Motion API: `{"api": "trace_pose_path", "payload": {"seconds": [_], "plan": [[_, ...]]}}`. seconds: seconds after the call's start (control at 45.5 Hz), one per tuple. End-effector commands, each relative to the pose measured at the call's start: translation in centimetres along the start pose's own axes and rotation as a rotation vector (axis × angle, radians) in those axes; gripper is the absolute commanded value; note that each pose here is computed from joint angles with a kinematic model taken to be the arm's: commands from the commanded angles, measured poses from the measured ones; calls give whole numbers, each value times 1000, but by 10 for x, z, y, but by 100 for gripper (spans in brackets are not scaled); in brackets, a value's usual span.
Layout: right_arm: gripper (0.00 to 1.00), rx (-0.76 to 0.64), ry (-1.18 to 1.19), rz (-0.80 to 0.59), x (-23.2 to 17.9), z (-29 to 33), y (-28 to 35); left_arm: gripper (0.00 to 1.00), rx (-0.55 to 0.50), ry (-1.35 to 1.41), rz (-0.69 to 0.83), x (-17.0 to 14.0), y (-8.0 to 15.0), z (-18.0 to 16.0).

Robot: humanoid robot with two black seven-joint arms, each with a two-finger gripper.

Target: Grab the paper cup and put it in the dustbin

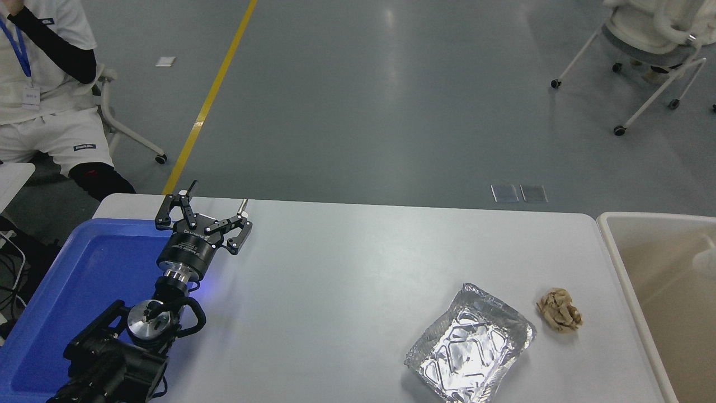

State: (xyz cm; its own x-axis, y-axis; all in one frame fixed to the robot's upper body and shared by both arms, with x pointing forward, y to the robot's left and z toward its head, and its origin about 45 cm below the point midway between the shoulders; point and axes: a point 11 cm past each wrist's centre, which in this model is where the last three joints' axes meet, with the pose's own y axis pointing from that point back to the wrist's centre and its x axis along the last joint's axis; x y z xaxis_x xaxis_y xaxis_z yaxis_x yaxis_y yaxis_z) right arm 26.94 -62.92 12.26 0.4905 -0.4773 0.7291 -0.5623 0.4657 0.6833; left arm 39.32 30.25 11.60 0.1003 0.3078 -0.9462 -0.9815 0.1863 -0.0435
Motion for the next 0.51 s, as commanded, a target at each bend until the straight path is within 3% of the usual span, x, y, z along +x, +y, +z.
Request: {"api": "trace_pose_path", "payload": {"seconds": [0.0, 0.154, 0.22, 0.286, 0.33, 0.484], "plan": [[0, -89, -46, 28, -31, 12, -4, 99, 0, 0, 0, 0, 0, 0], [0, -101, -42, 26, -37, 19, -3, 99, 0, 0, 0, 0, 0, 0], [25, -104, -44, 53, -36, 21, -3, 99, 0, 0, 0, 0, 0, 0], [66, -107, -38, 89, -34, 24, -2, 99, 0, 0, 0, 0, 0, 0], [89, -108, -32, 112, -33, 25, -2, 99, 0, 0, 0, 0, 0, 0], [98, -117, -22, 121, -37, 29, -1, 99, 0, 0, 0, 0, 0, 0]]}}
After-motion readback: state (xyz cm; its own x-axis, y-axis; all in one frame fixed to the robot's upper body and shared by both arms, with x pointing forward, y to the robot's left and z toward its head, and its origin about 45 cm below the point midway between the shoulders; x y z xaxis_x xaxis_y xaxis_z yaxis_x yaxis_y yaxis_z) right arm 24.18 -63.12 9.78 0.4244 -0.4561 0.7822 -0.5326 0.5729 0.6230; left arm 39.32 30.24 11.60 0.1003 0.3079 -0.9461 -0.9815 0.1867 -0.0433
